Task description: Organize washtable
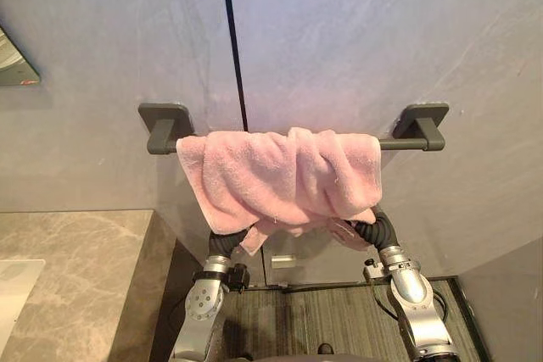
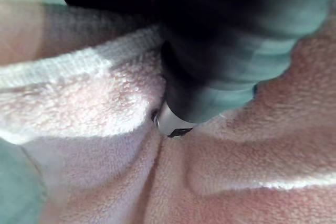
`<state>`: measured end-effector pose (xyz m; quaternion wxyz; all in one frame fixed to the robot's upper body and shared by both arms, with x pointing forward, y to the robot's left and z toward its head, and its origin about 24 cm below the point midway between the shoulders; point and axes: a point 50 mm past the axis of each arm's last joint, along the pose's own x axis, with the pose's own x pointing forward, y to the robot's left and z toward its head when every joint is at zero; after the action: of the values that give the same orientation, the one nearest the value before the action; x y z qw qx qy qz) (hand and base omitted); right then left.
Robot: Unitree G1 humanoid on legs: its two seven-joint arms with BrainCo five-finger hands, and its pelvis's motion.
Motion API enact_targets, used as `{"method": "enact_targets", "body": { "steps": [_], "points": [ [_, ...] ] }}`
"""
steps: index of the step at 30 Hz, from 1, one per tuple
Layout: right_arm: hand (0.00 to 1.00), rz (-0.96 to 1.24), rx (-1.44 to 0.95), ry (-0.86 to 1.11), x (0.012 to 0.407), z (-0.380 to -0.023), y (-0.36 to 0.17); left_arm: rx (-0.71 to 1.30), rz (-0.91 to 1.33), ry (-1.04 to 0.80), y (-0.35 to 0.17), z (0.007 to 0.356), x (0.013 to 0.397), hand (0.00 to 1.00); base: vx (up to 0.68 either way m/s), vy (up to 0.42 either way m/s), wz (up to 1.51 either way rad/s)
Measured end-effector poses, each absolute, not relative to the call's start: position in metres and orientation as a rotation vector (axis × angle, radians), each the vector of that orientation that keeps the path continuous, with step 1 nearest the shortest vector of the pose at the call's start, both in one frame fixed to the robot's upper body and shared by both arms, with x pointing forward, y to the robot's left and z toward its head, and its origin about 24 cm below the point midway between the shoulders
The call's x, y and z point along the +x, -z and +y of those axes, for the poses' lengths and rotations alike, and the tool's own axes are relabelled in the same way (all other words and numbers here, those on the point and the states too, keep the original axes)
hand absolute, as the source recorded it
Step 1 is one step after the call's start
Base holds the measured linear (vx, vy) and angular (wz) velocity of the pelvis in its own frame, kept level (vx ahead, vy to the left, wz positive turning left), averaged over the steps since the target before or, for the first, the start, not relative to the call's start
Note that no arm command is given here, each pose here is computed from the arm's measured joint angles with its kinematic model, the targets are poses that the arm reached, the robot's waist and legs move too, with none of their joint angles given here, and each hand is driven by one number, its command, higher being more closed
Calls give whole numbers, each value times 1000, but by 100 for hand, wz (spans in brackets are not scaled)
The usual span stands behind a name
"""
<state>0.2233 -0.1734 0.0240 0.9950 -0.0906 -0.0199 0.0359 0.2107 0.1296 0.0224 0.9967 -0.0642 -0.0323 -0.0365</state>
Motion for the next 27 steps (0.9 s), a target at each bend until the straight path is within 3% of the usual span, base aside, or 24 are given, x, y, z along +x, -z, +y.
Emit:
{"method": "enact_targets", "body": {
  "steps": [27],
  "points": [
    [100, 112, -110, -7, 215, -179, 12, -135, 81, 109, 8, 125, 207, 100, -20, -15, 2]
  ]
}}
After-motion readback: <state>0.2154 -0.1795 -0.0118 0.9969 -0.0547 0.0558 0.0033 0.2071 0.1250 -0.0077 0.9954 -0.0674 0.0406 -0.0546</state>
